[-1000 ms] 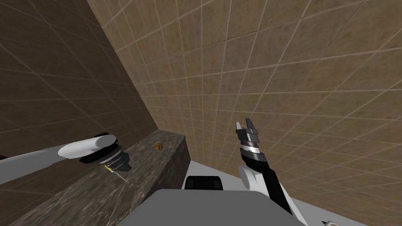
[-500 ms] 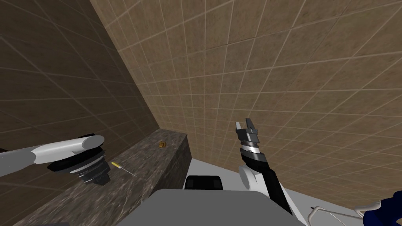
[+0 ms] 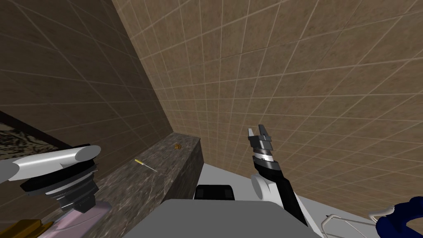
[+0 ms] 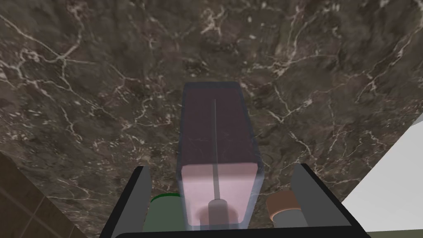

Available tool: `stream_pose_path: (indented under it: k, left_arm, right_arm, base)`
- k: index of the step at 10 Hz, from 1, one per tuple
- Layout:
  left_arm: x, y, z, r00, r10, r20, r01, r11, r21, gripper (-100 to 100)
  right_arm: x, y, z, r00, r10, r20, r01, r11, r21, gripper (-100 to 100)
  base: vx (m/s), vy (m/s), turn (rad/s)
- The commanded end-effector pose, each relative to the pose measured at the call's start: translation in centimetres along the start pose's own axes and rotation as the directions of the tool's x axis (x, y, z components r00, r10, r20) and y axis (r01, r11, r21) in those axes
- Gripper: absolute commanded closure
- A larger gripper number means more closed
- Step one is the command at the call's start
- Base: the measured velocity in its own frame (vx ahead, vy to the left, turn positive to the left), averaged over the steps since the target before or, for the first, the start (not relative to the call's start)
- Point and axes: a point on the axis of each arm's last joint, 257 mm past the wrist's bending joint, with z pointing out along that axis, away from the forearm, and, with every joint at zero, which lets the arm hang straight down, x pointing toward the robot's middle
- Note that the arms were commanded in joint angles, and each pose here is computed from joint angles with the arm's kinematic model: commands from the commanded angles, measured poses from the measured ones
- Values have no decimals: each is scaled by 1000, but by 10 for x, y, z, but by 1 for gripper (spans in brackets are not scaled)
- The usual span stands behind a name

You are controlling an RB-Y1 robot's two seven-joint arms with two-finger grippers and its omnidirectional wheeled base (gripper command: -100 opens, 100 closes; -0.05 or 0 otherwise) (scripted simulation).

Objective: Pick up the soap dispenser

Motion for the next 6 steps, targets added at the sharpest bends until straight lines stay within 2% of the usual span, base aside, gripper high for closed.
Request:
stream_pose_path:
  k: [1, 2, 4, 5, 6]
  left_arm:
    - [0, 0, 0, 1000, 0, 0, 0, 1000, 0, 0]
    - [-4, -1, 13, 1000, 1, 4, -1, 1000, 0, -100]
    - [-9, -2, 26, 1000, 2, 8, -2, 1000, 1, -100]
    - [-8, -1, 23, 1000, 1, 7, -1, 1000, 0, -100]
    - [-8, -1, 24, 1000, 2, 7, -2, 1000, 1, 100]
  right_arm:
    - [0, 0, 0, 1000, 0, 0, 0, 1000, 0, 0]
    - [0, 0, 0, 1000, 0, 0, 0, 1000, 0, 0]
    - [0, 0, 0, 1000, 0, 0, 0, 1000, 0, 0]
    - [0, 0, 0, 1000, 0, 0, 0, 1000, 0, 0]
    - [0, 0, 0, 1000, 0, 0, 0, 1000, 0, 0]
  base:
    - [-15, 6, -3]
    - [17, -6, -5]
    - [42, -17, -4]
    - [14, -9, 2]
    - [0, 0, 0]
